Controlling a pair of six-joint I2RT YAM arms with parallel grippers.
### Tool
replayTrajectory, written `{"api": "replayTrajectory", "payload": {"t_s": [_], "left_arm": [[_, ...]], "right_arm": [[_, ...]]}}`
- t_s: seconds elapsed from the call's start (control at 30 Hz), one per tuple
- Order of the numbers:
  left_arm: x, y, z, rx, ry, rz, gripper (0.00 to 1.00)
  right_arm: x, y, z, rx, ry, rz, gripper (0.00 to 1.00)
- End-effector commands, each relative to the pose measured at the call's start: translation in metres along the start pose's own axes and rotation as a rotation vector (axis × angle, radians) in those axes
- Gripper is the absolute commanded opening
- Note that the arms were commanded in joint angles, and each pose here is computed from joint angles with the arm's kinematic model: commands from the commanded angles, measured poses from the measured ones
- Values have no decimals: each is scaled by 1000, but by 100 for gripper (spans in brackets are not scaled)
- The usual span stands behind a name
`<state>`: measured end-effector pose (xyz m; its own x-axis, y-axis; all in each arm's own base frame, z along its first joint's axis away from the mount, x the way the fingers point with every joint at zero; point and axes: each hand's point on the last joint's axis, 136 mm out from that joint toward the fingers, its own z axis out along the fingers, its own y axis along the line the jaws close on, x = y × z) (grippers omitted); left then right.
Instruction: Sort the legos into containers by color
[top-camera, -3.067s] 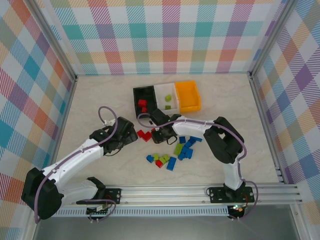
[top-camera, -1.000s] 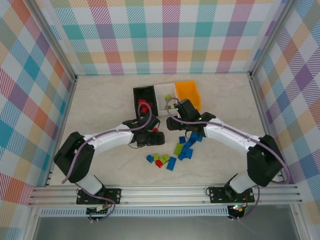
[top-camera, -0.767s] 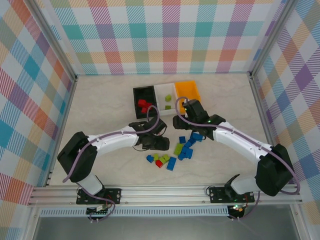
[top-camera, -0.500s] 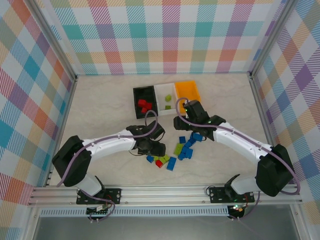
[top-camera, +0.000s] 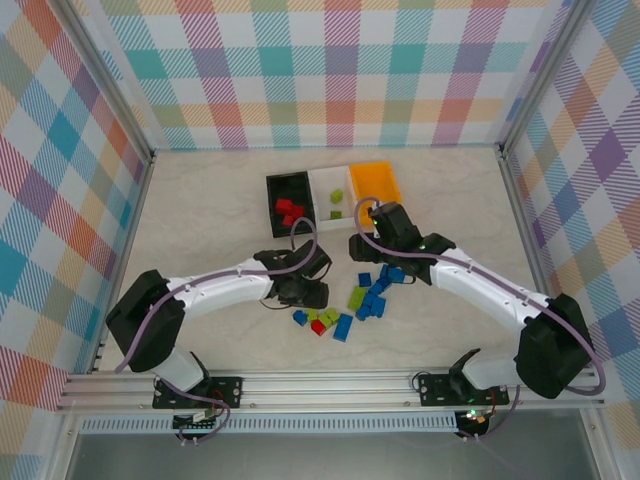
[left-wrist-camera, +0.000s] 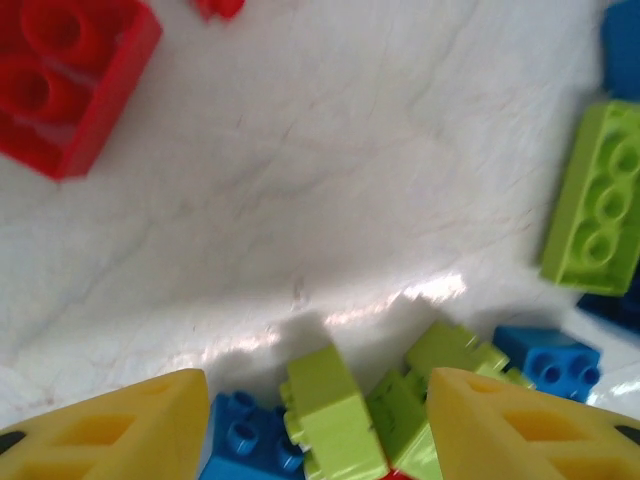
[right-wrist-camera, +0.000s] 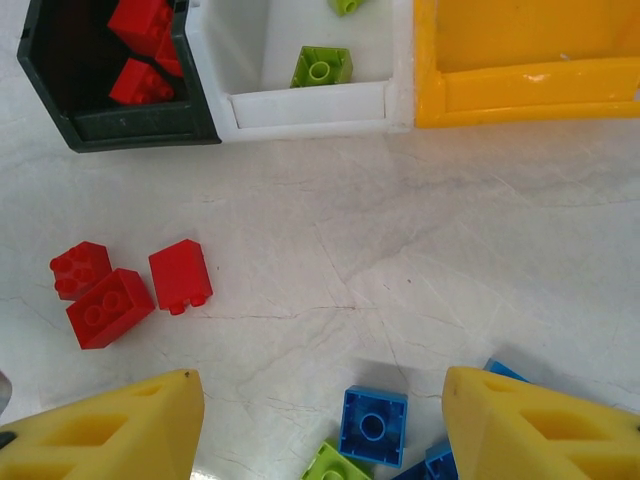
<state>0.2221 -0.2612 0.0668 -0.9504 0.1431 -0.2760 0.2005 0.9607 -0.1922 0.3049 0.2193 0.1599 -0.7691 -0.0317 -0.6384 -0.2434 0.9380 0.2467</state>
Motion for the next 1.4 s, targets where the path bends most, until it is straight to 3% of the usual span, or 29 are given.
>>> {"api": "replayTrajectory", "payload": {"t_s": [0.0, 0.37, 0.57, 0.87, 1.13, 1.37], "left_arm": [[-1, 7, -2, -70, 11, 66, 58], [38, 11, 24, -151, 114, 137, 45], [52, 17, 25, -175, 140, 148, 46], [52, 19, 20, -199, 119, 138, 31], [8, 3, 0, -168, 11, 104, 25], [-111, -33, -36, -79, -246, 24, 23]], "right_arm": [[-3, -5, -6, 10, -30, 15, 65], [-2, -7, -8, 11, -38, 21, 65], [-1, -10, -9, 17, -40, 23, 65], [2, -10, -7, 13, -37, 35, 65], [-2, -15, -14, 29, -63, 45, 65], [-2, -34, -23, 83, -104, 96, 65]]}}
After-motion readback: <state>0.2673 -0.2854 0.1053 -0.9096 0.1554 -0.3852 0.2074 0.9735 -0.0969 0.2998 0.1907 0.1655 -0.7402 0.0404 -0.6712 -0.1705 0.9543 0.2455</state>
